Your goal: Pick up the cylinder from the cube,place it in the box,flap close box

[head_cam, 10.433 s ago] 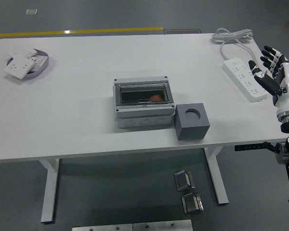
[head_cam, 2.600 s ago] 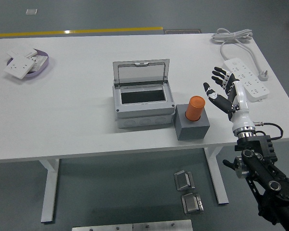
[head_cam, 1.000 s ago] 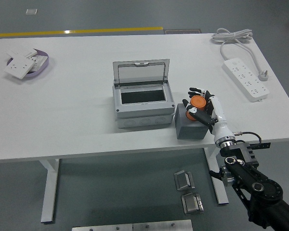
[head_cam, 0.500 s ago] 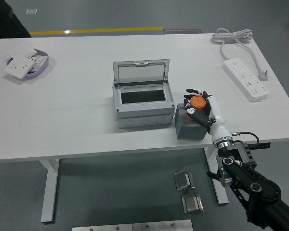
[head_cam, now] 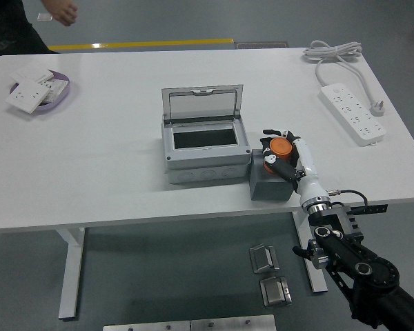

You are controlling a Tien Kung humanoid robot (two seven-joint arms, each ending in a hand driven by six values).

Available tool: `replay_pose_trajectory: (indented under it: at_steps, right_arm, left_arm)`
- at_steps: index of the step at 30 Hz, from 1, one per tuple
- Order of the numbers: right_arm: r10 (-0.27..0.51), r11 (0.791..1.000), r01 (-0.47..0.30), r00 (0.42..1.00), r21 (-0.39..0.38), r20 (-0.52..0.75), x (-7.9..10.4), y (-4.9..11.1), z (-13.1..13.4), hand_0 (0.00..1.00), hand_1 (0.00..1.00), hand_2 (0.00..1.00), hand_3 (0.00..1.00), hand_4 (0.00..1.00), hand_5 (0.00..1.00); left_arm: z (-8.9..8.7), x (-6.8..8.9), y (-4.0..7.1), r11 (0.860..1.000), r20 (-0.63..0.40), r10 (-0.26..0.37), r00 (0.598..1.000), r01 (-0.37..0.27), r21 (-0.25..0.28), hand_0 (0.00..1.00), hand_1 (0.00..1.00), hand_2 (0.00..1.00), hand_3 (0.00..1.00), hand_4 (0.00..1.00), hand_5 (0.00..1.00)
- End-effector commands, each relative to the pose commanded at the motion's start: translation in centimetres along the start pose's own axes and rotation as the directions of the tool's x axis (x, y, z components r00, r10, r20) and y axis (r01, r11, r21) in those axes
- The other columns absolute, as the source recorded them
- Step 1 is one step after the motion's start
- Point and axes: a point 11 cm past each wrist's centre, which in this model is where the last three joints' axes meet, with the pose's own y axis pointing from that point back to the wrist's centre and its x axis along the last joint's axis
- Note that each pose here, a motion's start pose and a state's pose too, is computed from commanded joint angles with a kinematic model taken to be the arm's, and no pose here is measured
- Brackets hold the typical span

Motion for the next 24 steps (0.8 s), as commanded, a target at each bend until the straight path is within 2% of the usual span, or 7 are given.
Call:
replay_pose_trajectory:
  at_steps: [1, 6, 7, 12, 13, 24]
  right_arm:
    - [0.003, 1.000, -0.003, 1.000, 0.001, -0.001, 0.1, 0.0, 0.0, 0.618, 0.572, 0.512, 0.537, 0.102, 0.002]
    - [0.013, 1.000, -0.013, 1.000, 0.006, -0.005, 0.2, -0.1, -0.2, 0.618, 0.572, 0.512, 0.537, 0.102, 0.002]
    - [0.014, 1.000, -0.014, 1.000, 0.008, -0.006, 0.3, -0.2, -0.3, 0.495, 0.521, 0.464, 0.462, 0.024, 0.002]
    - [0.022, 0.999, -0.022, 1.000, 0.032, -0.016, 0.5, -0.6, -1.1, 0.495, 0.521, 0.464, 0.462, 0.024, 0.002]
    - [0.023, 0.999, -0.022, 1.000, 0.036, -0.018, 0.5, -0.7, -1.3, 0.444, 0.497, 0.440, 0.414, 0.027, 0.002]
    - [0.018, 0.994, -0.006, 0.993, 0.109, -0.114, -0.3, -2.2, -4.7, 0.423, 0.474, 0.422, 0.383, 0.038, 0.002]
  left_arm:
    - [0.0, 0.0, 0.0, 1.000, 0.000, 0.000, 1.000, 0.000, 0.000, 0.596, 0.605, 0.560, 0.597, 0.611, 0.221]
    - [-0.1, 0.0, 0.0, 1.000, 0.002, 0.001, 1.000, -0.001, 0.002, 0.596, 0.605, 0.560, 0.597, 0.611, 0.221]
    - [-0.1, 0.0, 0.0, 1.000, 0.003, 0.002, 1.000, -0.002, 0.002, 0.596, 0.610, 0.563, 0.601, 0.621, 0.226]
    - [-0.2, 0.0, 0.0, 1.000, 0.004, 0.001, 1.000, -0.001, 0.004, 0.596, 0.610, 0.563, 0.601, 0.621, 0.226]
    - [-0.2, 0.0, 0.0, 1.000, 0.004, 0.001, 1.000, -0.001, 0.005, 0.596, 0.613, 0.564, 0.601, 0.626, 0.233]
    - [-0.1, 0.3, 0.0, 1.000, 0.007, 0.005, 1.000, -0.005, 0.002, 0.596, 0.616, 0.565, 0.603, 0.635, 0.244]
